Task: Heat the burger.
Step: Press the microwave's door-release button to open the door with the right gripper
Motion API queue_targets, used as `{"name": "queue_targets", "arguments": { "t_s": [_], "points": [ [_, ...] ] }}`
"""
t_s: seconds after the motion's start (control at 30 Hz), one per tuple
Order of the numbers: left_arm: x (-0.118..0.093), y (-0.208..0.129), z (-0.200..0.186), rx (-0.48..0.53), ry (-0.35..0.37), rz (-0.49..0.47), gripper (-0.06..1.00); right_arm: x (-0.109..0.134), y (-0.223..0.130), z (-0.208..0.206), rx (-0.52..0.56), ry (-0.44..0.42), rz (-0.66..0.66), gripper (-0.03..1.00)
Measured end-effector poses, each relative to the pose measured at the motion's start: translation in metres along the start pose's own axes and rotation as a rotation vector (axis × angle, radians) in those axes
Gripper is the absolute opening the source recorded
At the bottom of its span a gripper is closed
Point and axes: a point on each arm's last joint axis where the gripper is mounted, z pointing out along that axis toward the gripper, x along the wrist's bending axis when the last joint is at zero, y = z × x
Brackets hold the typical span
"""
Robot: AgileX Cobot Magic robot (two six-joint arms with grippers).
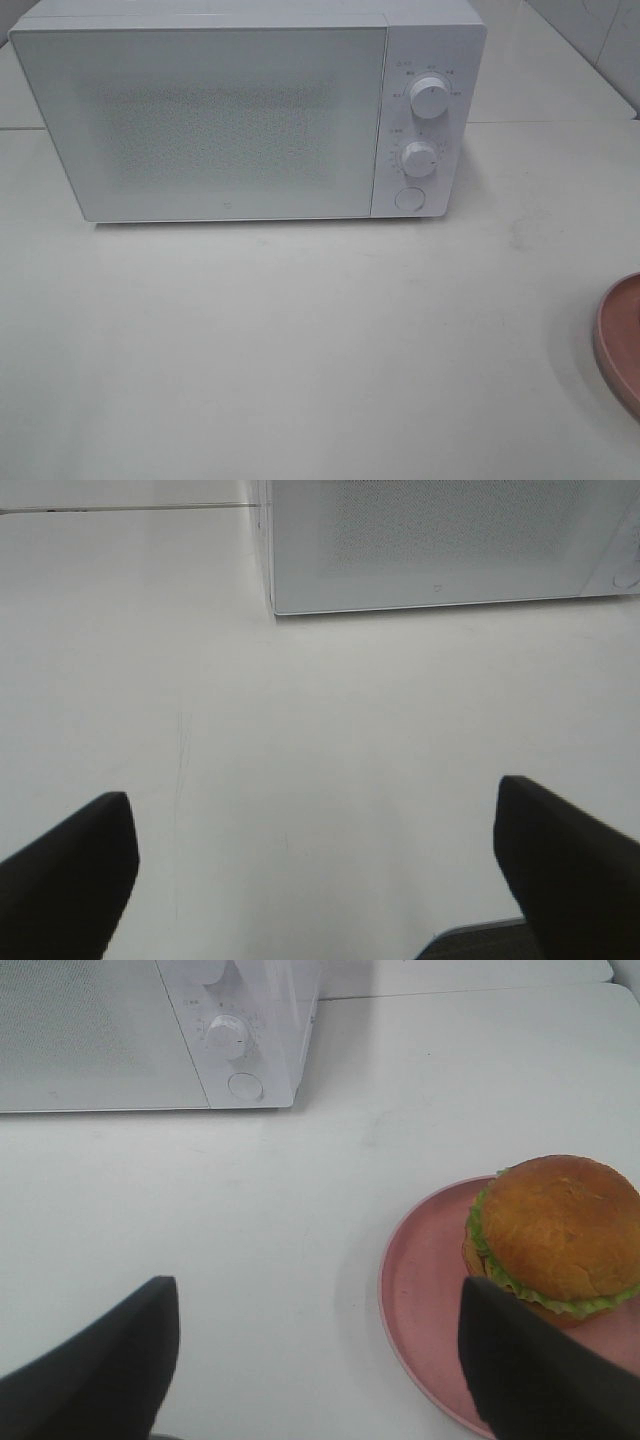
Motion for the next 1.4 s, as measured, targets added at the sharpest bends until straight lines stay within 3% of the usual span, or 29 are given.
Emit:
{"name": "queue_targets", "arguments": {
  "t_s": [0.33, 0.77, 1.4],
  "points": [
    [0.0, 0.0, 0.0, 0.0, 0.0, 0.0, 0.88, 0.002, 0.017, 0.001, -0.019, 0.001, 0.003, 0.75],
    [0.0, 0.0, 0.0, 0.001, 0.0, 0.0, 0.88, 0.003, 0.043, 0.034, 0.051, -0.018, 0.019, 0.75],
    [0.0, 0.0, 0.0, 0.001, 0.0, 0.0, 0.88, 0.002, 0.079, 0.089, -0.002, -0.032, 0.036, 0.75]
  ]
}}
